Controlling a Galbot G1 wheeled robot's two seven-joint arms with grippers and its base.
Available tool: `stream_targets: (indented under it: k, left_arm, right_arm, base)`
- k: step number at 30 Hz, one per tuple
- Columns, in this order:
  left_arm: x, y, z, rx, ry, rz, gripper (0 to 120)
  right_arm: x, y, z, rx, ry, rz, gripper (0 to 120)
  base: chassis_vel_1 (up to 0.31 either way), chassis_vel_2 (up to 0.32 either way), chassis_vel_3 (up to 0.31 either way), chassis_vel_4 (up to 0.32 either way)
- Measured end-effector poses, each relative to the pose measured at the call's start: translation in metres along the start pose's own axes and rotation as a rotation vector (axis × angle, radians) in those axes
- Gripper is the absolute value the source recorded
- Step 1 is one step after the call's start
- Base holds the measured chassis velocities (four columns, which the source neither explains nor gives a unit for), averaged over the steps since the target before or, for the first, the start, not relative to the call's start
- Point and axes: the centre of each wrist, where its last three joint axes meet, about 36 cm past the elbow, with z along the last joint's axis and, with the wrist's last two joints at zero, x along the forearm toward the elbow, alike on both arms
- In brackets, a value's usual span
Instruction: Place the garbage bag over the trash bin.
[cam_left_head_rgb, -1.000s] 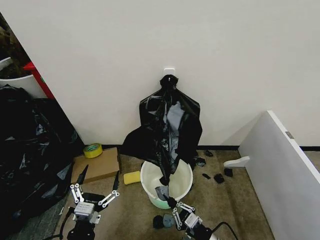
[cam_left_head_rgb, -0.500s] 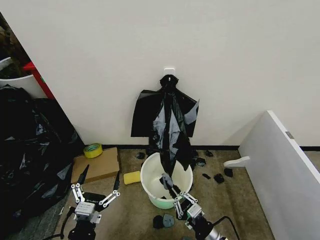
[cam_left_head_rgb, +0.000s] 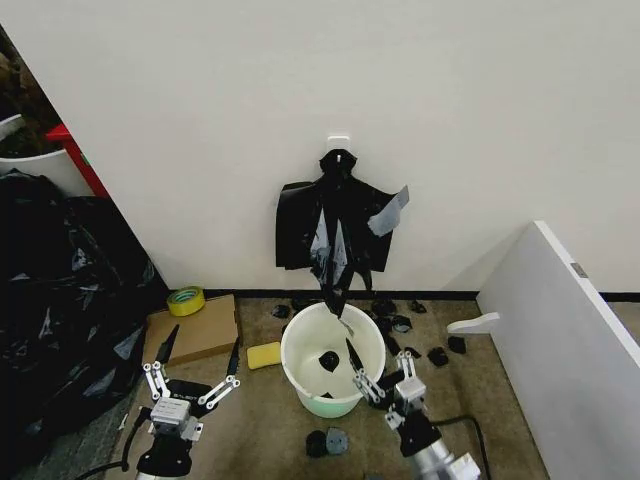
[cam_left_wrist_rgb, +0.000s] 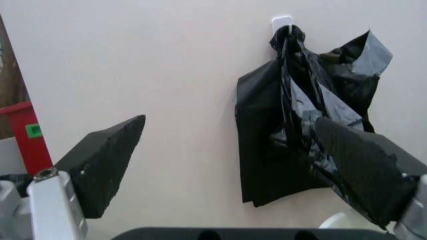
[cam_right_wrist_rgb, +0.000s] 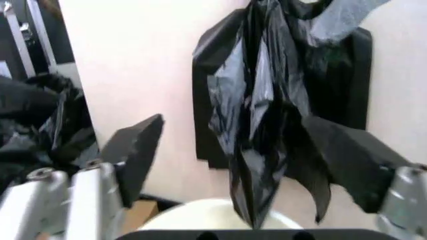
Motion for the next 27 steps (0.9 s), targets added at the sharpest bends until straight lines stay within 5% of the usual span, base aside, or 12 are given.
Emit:
stream_targets:
  k: [6,16,27]
  left_arm:
    - [0.001,0.001,0.000,-0.005,0.009,-0.002,100]
    - [-0.001,0.001,0.000,-0.006,0.012,-0.015,100]
    - [-0.007,0.005,0.001,-0.002,0.000,-0.021,100]
  right_arm:
    - [-0.048,-0.010,0.008,-0.064,0.031,0.005,99]
    - [-0.114,-0.018,0.022,-0.148,0.087,0.032,98]
    - [-0.140,-0.024,0.042,-0.144,0.100,0.057,57]
  base:
    - [0.000,0.000,0.000,0.000]
    - [0.000,0.000,0.000,0.000]
    - [0.000,0.000,0.000,0.000]
